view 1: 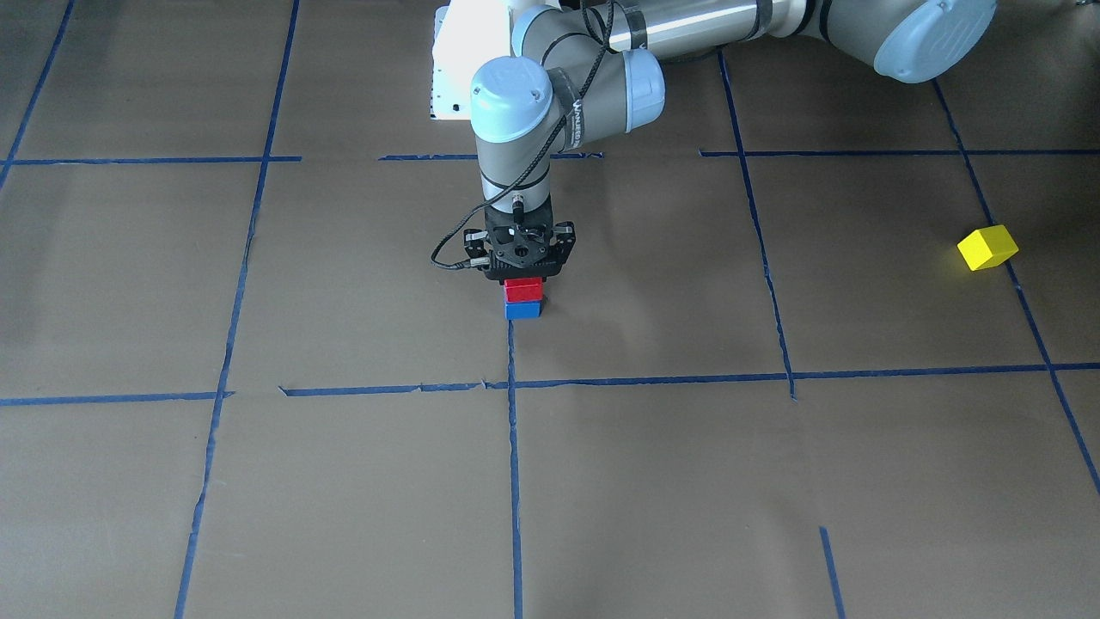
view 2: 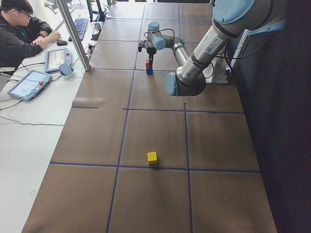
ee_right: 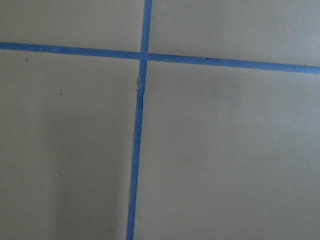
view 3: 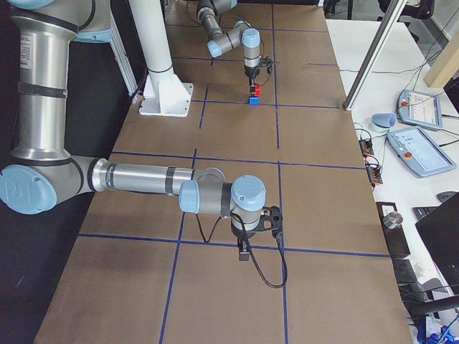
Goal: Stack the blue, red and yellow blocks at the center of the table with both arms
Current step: 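Lower the red cube onto the blue cube and open the left gripper, then withdraw the left arm away from the stack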
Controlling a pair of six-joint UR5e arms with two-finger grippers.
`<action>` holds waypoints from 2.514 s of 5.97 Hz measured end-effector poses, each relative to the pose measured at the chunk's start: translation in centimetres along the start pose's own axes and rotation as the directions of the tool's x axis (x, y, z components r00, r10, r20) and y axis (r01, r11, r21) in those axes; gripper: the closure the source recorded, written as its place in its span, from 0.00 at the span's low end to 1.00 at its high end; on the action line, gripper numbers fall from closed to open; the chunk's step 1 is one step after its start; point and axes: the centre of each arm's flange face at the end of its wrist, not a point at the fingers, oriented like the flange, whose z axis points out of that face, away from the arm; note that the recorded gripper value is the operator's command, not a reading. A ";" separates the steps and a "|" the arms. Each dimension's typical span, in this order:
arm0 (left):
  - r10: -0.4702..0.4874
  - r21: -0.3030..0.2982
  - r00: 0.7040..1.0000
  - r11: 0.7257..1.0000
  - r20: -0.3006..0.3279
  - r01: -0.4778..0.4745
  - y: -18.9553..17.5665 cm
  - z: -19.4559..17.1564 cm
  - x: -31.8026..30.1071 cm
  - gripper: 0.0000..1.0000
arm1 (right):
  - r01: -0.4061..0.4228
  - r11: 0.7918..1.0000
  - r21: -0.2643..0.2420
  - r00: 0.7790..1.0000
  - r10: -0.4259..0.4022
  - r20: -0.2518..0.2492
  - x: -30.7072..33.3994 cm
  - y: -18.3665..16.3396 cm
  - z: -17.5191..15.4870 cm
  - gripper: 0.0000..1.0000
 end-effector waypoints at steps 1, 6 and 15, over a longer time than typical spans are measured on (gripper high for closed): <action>0.004 0.000 1.000 1.000 0.000 -0.004 0.0 0.0 0.0 0.42 | 0.000 1.000 0.000 1.000 0.000 0.000 0.0 0.0 0.0 0.00; 0.010 0.000 1.000 1.000 -0.004 -0.010 0.2 -0.1 0.1 0.01 | -0.001 1.000 -0.001 1.000 0.001 -0.001 0.0 0.0 0.0 0.00; 0.152 -0.035 0.988 0.988 -0.022 -0.153 -3.8 -8.7 -48.6 0.00 | -0.003 1.000 -0.001 1.000 0.003 0.000 0.0 0.0 0.0 0.00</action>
